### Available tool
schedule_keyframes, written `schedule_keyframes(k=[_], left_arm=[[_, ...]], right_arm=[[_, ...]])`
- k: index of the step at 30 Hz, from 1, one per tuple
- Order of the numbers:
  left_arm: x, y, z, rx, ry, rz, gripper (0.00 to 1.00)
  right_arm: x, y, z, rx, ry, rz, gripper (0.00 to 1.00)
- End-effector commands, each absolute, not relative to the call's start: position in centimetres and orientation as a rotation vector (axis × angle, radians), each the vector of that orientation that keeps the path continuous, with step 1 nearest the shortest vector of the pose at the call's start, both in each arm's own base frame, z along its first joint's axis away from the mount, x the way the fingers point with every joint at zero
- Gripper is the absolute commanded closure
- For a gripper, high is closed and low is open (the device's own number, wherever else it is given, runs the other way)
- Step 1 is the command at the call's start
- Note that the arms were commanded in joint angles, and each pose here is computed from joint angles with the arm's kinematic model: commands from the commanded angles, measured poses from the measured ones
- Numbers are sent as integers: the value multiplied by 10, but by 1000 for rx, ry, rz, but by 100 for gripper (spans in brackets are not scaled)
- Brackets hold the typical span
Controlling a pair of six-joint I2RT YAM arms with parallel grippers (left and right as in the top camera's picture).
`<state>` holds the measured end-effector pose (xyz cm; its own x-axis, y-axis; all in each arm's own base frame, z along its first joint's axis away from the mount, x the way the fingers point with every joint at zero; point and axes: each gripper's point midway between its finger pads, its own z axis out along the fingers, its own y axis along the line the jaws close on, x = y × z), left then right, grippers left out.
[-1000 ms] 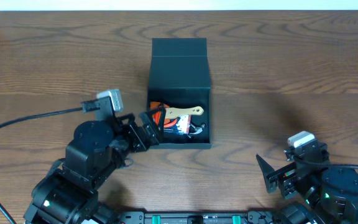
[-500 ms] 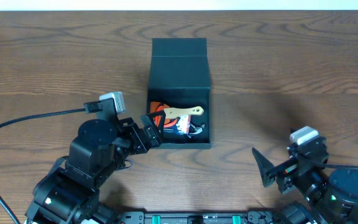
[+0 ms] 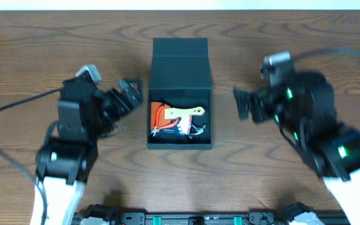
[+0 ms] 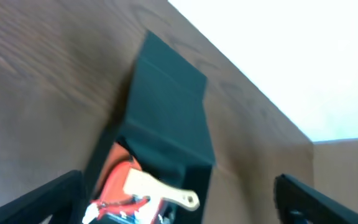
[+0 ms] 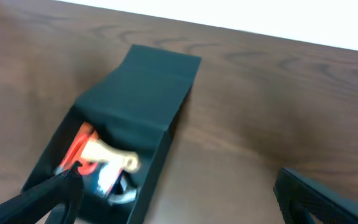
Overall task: Pack container
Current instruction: 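Position both grippers at the top edge of the box lid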
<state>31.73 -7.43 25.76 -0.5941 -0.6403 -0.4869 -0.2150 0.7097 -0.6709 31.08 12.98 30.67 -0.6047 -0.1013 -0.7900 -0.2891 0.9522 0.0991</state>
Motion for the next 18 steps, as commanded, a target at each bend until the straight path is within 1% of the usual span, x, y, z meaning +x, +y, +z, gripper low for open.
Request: schedule_keyframes(k=[1, 2, 3, 6, 7, 8, 9, 11, 12, 13, 18], left_arm=[[341, -61, 237, -724, 2210, -800, 16], [351, -53, 228, -766, 2213, -804, 25], [358, -47, 220, -808, 2214, -810, 32], [379, -27, 195, -914, 2217, -818, 55], [385, -21, 186, -942, 2221, -822, 60], [390, -17, 179, -958, 2224, -826, 64], [396, -13, 169, -978, 2231, -830, 68], [404, -7, 151, -1012, 2248, -850, 78], [407, -6, 141, -1038, 2256, -869, 88], [411, -5, 131, -1072, 2264, -899, 94], [425, -14, 88, -1170, 2297, -1072, 94]], right_arm=[[344, 135, 312, -231, 2238, 296, 1], [355, 135, 308, -221, 2249, 290, 1], [365, 135, 303, -212, 2262, 283, 10], [390, 134, 276, -162, 2320, 274, 42], [397, 133, 264, -133, 2350, 281, 54], [402, 134, 253, -111, 2379, 293, 64], [407, 135, 240, -86, 2413, 309, 78], [416, 138, 216, -29, 2472, 357, 99], [420, 139, 206, -2, 2496, 388, 99], [425, 143, 194, 28, 2523, 433, 99], [445, 154, 151, 131, 2590, 607, 99]])
